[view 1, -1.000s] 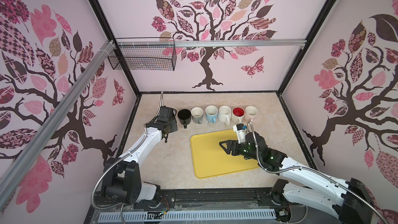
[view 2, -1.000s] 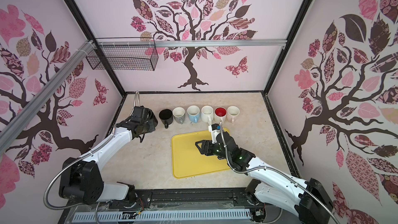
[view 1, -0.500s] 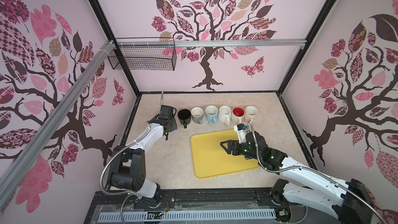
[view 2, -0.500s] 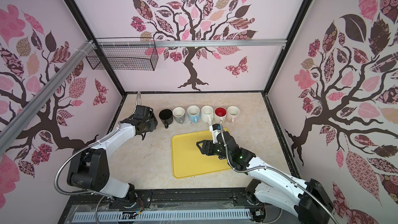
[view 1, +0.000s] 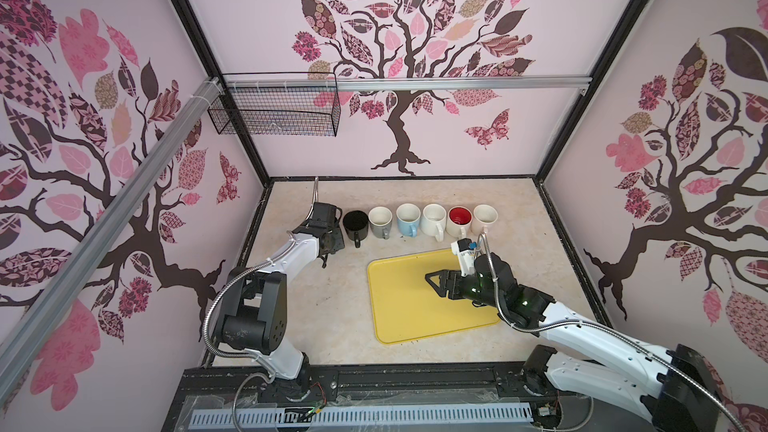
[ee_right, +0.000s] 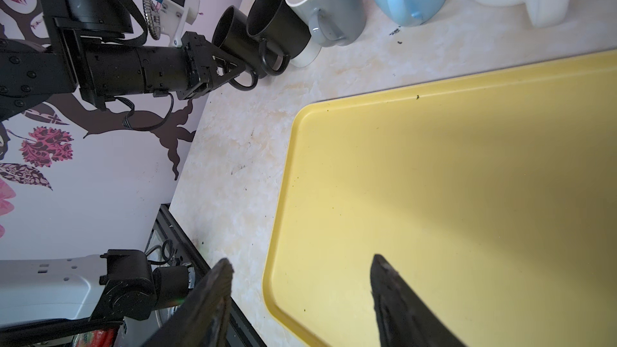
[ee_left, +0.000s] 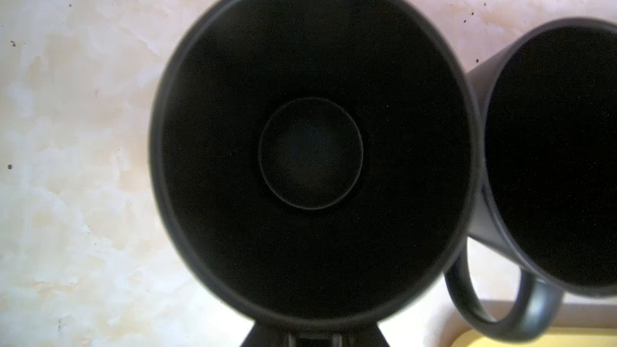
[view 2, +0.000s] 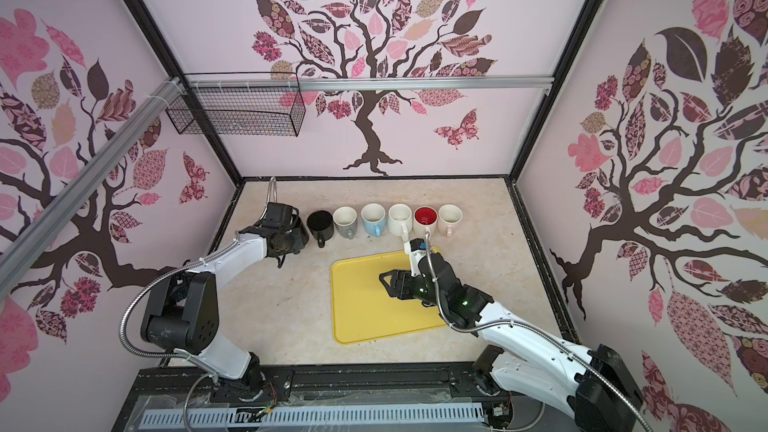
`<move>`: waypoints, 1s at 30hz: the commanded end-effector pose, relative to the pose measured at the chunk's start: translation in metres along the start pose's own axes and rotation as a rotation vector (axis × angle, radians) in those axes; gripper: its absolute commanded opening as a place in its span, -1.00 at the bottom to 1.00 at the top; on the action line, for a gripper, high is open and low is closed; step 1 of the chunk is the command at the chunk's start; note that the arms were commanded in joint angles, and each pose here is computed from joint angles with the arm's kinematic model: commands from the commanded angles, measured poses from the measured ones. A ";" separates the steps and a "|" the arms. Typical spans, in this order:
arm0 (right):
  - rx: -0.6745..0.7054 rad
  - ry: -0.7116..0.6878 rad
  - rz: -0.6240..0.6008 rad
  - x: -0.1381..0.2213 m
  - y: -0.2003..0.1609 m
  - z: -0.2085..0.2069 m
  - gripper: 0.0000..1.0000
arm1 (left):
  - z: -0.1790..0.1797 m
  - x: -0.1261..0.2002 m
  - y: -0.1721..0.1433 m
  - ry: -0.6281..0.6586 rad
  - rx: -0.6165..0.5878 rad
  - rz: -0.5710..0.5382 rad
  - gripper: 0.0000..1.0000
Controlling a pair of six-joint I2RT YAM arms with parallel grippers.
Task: Turn the mug right side up
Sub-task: Place the mug at the top-left of the table.
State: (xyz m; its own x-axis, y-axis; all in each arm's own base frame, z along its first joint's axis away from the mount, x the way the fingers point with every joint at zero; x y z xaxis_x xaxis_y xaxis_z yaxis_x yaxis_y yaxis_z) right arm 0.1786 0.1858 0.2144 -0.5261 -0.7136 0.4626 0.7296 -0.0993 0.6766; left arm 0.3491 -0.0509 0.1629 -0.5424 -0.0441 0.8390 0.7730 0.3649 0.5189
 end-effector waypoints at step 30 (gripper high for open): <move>-0.023 0.012 -0.007 -0.002 0.003 0.001 0.37 | -0.016 -0.003 0.024 -0.098 0.050 -0.097 -0.71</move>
State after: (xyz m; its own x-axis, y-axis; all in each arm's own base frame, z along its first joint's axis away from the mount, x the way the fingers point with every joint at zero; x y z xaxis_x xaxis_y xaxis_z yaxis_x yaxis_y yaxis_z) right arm 0.1796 0.1865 0.2139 -0.5223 -0.7172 0.4613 0.7398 -0.1121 0.6634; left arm 0.3567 -0.0558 0.1511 -0.5386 -0.0003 0.8426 0.7739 0.3951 0.4949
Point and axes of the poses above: each gripper's point midway between its finger pads, its own x axis back along the fingers, its own z axis along the line the jaws close on, y = z × x, the point moved 9 cm from there along x, back along the fingers, and after that the axes turned 8 degrees about x, right-handed, at the moved point
